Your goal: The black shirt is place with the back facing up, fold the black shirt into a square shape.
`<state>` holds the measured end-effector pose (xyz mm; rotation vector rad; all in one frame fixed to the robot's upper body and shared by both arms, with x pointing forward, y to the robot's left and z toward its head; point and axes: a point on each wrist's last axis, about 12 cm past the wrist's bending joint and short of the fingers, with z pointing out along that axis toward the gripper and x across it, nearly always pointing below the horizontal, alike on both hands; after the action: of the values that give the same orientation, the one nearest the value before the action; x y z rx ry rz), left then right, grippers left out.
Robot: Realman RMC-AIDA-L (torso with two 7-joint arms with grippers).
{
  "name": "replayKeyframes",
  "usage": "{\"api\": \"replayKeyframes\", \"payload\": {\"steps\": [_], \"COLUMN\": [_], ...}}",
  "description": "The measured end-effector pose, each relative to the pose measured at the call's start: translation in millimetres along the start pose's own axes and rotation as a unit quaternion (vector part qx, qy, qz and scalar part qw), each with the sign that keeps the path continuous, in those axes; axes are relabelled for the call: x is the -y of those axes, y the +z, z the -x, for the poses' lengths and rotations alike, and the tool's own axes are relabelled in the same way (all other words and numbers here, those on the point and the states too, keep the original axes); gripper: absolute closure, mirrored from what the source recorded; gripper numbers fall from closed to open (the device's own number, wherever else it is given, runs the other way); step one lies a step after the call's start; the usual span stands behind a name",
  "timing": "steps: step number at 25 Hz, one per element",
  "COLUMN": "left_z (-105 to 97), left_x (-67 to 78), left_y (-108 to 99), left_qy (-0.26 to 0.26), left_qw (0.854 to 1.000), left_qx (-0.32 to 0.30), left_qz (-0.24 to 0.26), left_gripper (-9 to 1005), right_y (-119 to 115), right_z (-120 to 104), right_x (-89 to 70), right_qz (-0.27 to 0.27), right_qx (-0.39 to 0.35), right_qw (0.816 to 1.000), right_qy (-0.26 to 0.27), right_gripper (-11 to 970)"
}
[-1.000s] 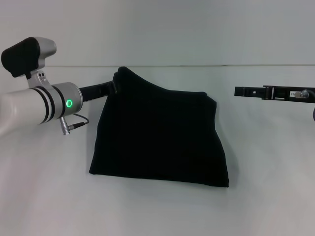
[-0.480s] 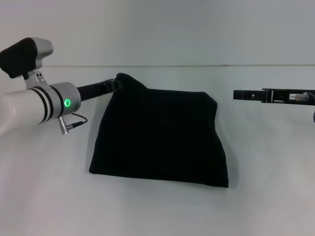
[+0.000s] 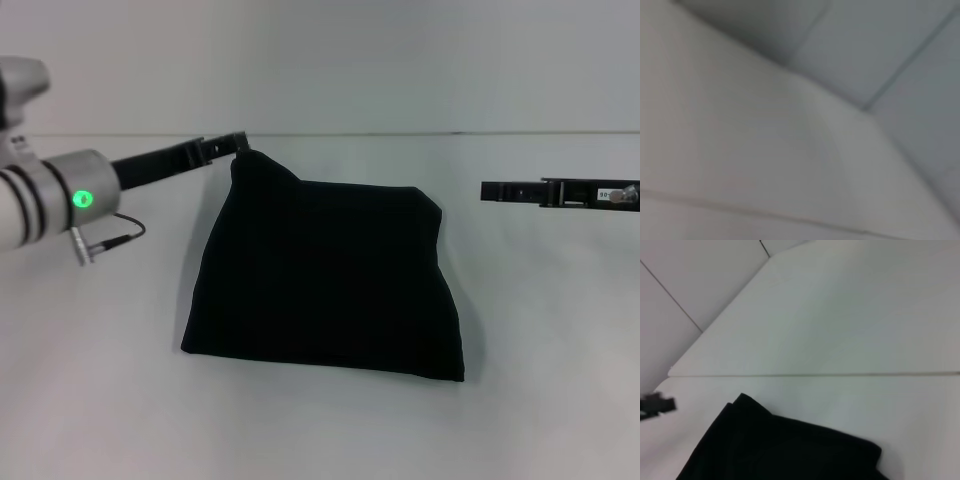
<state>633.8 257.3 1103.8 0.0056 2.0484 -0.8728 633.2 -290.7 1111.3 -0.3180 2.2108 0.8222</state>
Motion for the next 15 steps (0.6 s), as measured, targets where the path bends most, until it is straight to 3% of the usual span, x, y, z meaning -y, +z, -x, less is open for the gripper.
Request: {"api": "replayKeyframes", "payload": {"steps": [9, 15], "left_z": [13, 3], "left_x": [4.4, 5.2], "left_y": [-47, -62], "left_qy": [0.04, 0.123], "left_qw": [0.991, 0.979], "left_qx": [0.054, 0.059], "left_qz": [-0.116, -0.152], "left_gripper": [85, 91], "right_y": [5, 7], "right_z": [8, 4], "right_x": [-16.0, -32.9], "right_qz": [0.048, 0.1], "right_qx": [0.047, 0.096], "right_qw": [0.995, 0.977], "right_qy": [-0.075, -0.163], "right_gripper": [42, 44]}}
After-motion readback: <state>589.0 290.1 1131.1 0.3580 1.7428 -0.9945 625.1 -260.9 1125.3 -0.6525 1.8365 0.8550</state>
